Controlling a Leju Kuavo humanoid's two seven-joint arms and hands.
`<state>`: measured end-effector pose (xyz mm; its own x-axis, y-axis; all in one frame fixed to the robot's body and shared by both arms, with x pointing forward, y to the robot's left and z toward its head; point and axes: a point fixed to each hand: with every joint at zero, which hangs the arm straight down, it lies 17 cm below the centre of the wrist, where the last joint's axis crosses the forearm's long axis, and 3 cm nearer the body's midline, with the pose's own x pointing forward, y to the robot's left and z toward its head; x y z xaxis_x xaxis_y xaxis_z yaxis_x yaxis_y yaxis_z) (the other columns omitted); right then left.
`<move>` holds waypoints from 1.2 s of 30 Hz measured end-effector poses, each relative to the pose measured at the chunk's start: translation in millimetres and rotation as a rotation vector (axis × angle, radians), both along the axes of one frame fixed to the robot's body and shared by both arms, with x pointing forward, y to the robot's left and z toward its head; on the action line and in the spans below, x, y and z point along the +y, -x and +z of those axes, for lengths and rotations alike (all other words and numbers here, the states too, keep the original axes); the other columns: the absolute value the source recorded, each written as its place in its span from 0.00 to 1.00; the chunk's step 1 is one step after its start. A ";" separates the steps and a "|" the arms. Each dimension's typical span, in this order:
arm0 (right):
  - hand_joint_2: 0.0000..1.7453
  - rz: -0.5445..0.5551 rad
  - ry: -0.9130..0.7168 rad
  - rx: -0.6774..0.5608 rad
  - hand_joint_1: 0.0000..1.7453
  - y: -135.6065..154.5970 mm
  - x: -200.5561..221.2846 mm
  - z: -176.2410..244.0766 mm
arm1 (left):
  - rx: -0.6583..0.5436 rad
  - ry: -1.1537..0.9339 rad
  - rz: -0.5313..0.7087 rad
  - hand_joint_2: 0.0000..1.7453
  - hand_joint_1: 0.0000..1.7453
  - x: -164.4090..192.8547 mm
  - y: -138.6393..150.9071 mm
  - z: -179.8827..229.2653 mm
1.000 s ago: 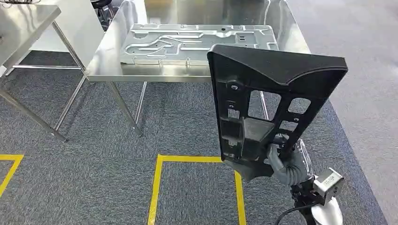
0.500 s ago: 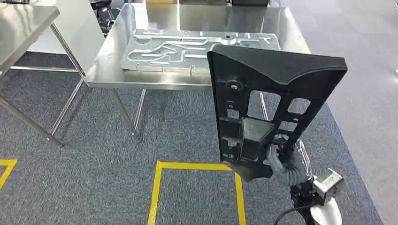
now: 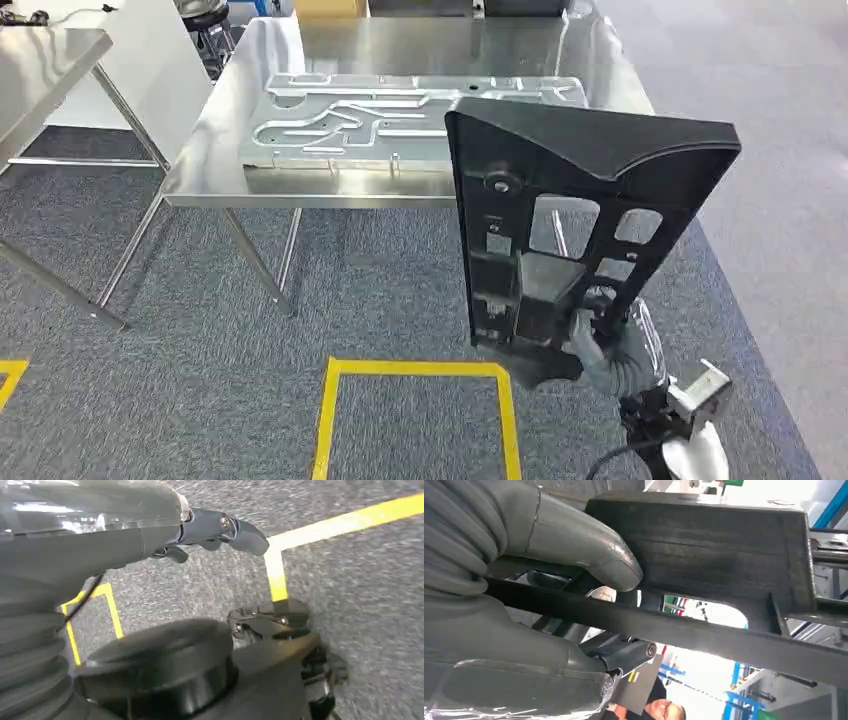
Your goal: Take the parts from the cabinet and place them on the table.
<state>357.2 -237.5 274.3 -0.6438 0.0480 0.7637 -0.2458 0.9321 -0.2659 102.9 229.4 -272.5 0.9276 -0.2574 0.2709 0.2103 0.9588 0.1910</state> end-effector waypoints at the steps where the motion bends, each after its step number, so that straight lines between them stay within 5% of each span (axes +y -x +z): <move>1: 1.00 0.000 0.000 0.000 1.00 0.0 0.0 -0.2 | 0.000 0.000 -0.001 1.00 0.00 -0.1 -0.1 0.0; 36: 1.00 -0.002 -0.004 0.020 1.00 17.3 -0.3 -12.0 | 0.004 -0.002 0.002 1.00 0.00 1.8 -0.9 -0.1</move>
